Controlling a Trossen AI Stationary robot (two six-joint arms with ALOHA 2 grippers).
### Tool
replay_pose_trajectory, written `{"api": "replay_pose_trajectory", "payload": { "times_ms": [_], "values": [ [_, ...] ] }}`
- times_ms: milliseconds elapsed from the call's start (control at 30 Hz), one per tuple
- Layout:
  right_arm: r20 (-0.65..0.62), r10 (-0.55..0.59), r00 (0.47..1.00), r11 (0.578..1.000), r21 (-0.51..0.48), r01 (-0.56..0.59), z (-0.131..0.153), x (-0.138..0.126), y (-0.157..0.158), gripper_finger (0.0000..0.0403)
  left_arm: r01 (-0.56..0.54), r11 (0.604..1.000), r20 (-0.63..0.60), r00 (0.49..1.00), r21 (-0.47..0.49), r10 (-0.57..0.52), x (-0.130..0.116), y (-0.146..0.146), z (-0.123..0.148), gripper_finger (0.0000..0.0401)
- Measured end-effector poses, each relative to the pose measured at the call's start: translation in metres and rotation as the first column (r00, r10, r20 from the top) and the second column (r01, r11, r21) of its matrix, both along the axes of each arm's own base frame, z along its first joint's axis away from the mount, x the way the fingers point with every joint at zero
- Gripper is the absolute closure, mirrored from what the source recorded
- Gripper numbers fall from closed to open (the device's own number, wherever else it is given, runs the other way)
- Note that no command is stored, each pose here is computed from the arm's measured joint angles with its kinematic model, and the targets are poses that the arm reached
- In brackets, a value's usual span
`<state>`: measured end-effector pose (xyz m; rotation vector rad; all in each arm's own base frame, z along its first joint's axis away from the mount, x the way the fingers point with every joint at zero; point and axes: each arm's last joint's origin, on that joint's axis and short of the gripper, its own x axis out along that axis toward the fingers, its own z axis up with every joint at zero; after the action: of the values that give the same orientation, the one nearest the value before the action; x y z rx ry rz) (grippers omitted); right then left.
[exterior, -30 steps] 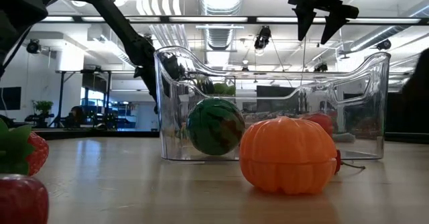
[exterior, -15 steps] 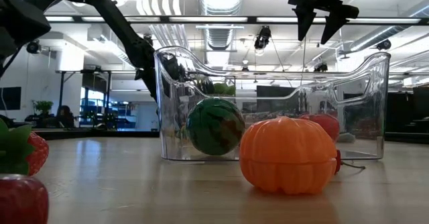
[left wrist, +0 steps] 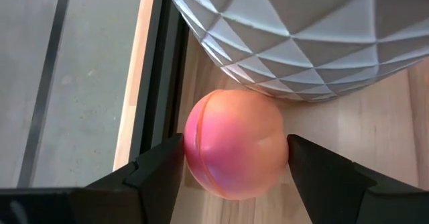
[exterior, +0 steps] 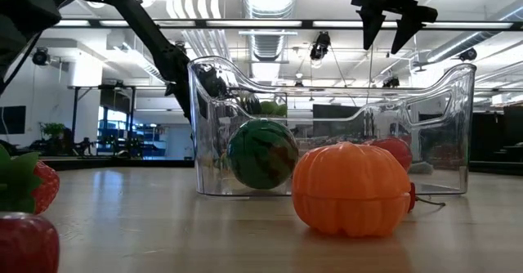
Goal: Pick and placing Produce into tupperware
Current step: Put the peach into the transparent bin
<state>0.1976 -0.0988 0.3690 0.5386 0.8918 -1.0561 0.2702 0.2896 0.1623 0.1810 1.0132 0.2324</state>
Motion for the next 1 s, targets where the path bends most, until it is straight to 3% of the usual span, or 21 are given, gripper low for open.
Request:
{"api": "replay_pose_trajectory", "payload": {
  "times_ms": [433,700,1000],
  "values": [
    [-0.004,0.004,1.0,1.0,0.0,-0.004,0.0,0.0,0.0,0.0033,-0.025,0.999,-0.086,0.996,-0.045,0.021,-0.014,-0.014,0.017,0.0159],
    [-0.012,0.016,1.0,1.0,-0.002,-0.016,0.0,0.0,0.0,0.0033,-0.122,0.991,-0.062,0.991,-0.048,0.119,-0.03,-0.033,0.056,0.0159],
    [-0.031,0.046,0.998,0.999,-0.009,-0.046,0.0,0.0,0.0,0.0033,-0.201,0.978,0.102,0.973,-0.053,0.206,-0.052,-0.08,0.129,0.0159]
  ]
}}
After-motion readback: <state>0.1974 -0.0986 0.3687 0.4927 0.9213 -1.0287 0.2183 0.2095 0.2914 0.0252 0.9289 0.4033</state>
